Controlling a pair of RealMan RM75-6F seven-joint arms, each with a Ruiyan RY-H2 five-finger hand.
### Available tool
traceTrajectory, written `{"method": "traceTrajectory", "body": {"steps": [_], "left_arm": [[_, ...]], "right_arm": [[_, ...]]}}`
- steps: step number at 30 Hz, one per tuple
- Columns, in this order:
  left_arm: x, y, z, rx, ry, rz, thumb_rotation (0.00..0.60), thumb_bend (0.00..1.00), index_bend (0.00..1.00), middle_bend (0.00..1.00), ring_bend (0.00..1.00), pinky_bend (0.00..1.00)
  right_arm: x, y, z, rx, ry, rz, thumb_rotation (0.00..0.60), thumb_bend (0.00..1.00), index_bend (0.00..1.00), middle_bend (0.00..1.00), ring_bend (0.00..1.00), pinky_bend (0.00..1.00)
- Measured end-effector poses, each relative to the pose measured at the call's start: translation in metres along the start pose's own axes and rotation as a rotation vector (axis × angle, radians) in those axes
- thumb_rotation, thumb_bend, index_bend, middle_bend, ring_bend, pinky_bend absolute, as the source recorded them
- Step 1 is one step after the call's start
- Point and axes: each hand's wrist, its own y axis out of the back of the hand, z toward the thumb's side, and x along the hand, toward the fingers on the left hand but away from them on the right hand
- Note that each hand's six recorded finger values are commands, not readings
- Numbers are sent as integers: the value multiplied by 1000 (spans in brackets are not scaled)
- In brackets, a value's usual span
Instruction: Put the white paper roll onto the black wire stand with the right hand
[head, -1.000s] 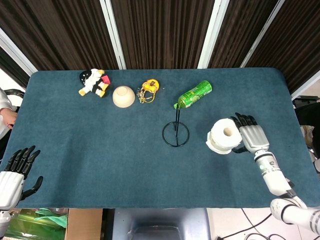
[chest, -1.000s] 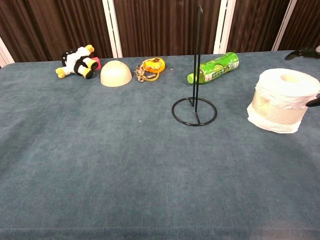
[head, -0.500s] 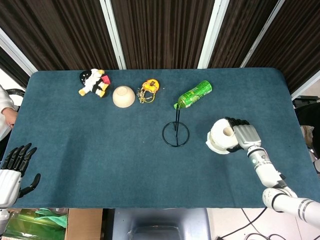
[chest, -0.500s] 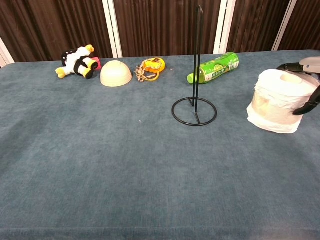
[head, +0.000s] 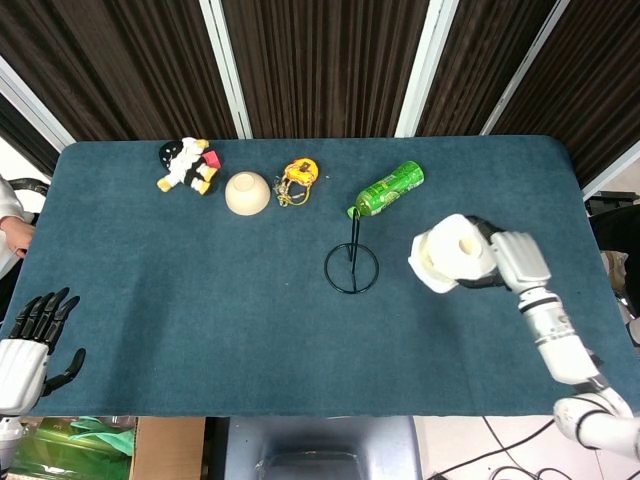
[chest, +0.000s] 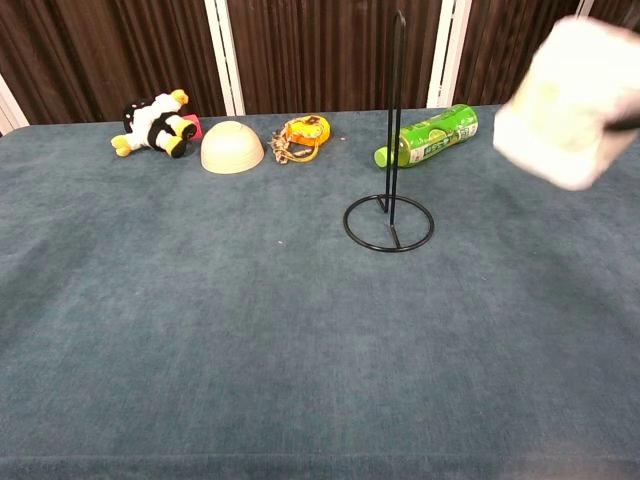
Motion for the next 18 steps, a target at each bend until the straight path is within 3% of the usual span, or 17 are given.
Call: {"method": "traceTrajectory", "body": {"steps": [7, 14, 18], "left_arm": [[1, -4, 5, 12, -5, -14, 600, 424, 0, 0, 0, 97], [7, -9, 5, 18, -1, -31, 600, 425, 0, 0, 0, 97], [7, -10, 3, 22, 9, -33, 600, 424, 0, 0, 0, 97]], "right_arm": [[9, 71, 55, -96, 129, -120, 600, 224, 751, 688, 713, 602], [-7, 100, 117, -166, 199, -143, 600, 224, 744, 688, 713, 595], [-15, 107, 137, -136, 194, -154, 600, 224, 737, 688, 713, 593]]}}
